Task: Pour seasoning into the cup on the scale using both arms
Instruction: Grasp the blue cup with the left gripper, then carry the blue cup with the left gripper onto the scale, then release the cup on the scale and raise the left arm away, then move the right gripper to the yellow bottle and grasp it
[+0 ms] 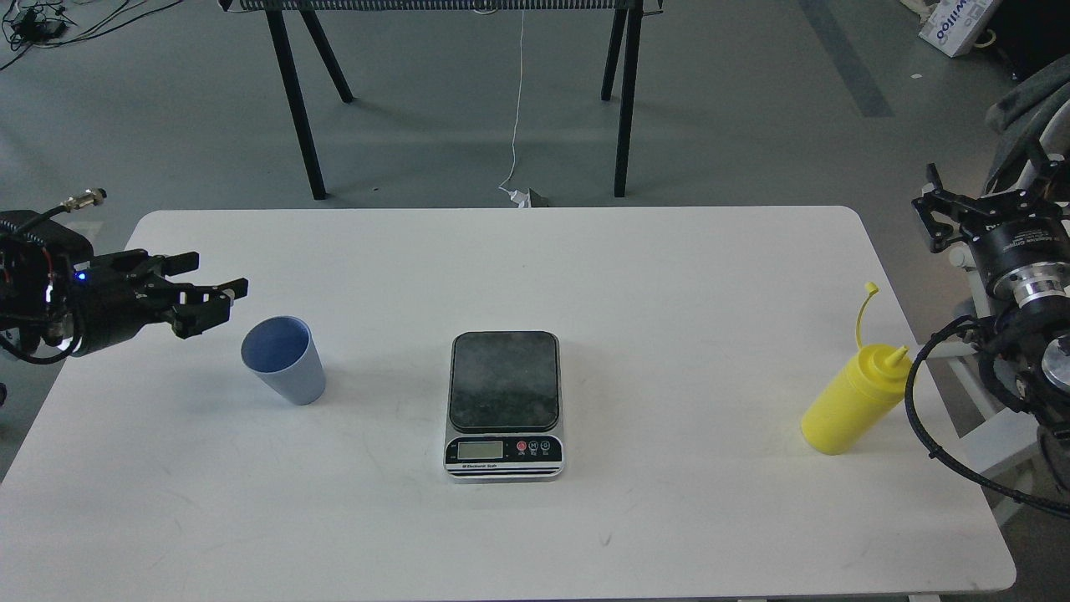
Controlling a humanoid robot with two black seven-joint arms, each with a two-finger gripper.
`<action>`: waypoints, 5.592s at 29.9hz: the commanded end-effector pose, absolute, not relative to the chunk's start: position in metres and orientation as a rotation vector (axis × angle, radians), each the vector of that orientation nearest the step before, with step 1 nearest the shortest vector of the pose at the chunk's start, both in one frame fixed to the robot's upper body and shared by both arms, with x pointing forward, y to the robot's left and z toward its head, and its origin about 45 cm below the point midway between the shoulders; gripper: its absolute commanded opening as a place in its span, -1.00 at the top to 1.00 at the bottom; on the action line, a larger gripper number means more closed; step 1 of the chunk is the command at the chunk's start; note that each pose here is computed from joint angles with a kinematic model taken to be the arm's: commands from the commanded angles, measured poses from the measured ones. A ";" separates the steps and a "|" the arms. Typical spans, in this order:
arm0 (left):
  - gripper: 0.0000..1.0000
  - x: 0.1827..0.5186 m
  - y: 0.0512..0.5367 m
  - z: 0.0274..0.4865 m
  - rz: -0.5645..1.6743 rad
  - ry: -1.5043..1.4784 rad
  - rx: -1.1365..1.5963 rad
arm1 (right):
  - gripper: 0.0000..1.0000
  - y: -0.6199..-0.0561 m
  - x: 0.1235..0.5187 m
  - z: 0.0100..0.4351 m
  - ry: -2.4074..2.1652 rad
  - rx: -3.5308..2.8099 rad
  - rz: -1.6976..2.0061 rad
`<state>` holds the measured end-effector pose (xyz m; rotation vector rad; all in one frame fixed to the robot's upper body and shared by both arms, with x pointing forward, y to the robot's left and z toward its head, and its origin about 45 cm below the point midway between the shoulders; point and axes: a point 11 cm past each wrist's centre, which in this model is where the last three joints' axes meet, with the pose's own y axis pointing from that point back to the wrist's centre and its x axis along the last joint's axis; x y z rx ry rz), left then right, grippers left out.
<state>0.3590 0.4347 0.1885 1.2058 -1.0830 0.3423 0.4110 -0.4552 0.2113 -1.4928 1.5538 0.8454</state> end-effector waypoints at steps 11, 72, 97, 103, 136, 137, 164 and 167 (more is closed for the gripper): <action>-0.17 0.349 0.415 0.137 0.251 -1.034 1.203 | -0.98 -0.457 0.411 0.213 1.556 -1.492 0.840; -0.17 0.394 0.167 0.191 -0.345 -1.211 0.977 | -0.98 -0.494 0.393 0.219 1.625 -1.457 0.781; -0.99 0.456 0.193 0.385 0.594 -0.559 0.114 | -0.98 -0.505 0.342 0.228 1.666 -1.579 0.777; -0.99 0.481 0.236 0.395 0.866 -0.168 -0.246 | -0.98 -0.515 0.279 0.195 1.746 -1.458 0.795; -1.00 0.487 0.320 0.348 1.193 0.221 -0.679 | -0.98 -0.352 0.178 0.065 1.575 -1.359 1.331; -1.00 0.487 0.321 0.348 1.193 0.221 -0.681 | -0.96 -0.349 0.178 0.062 1.573 -1.347 1.340; -1.00 0.484 0.341 0.357 1.221 0.181 -0.673 | -0.89 -0.353 0.214 0.065 1.547 -1.334 1.290; -1.00 0.484 0.340 0.356 1.222 0.184 -0.670 | -0.89 -0.359 0.221 0.064 1.561 -1.321 1.273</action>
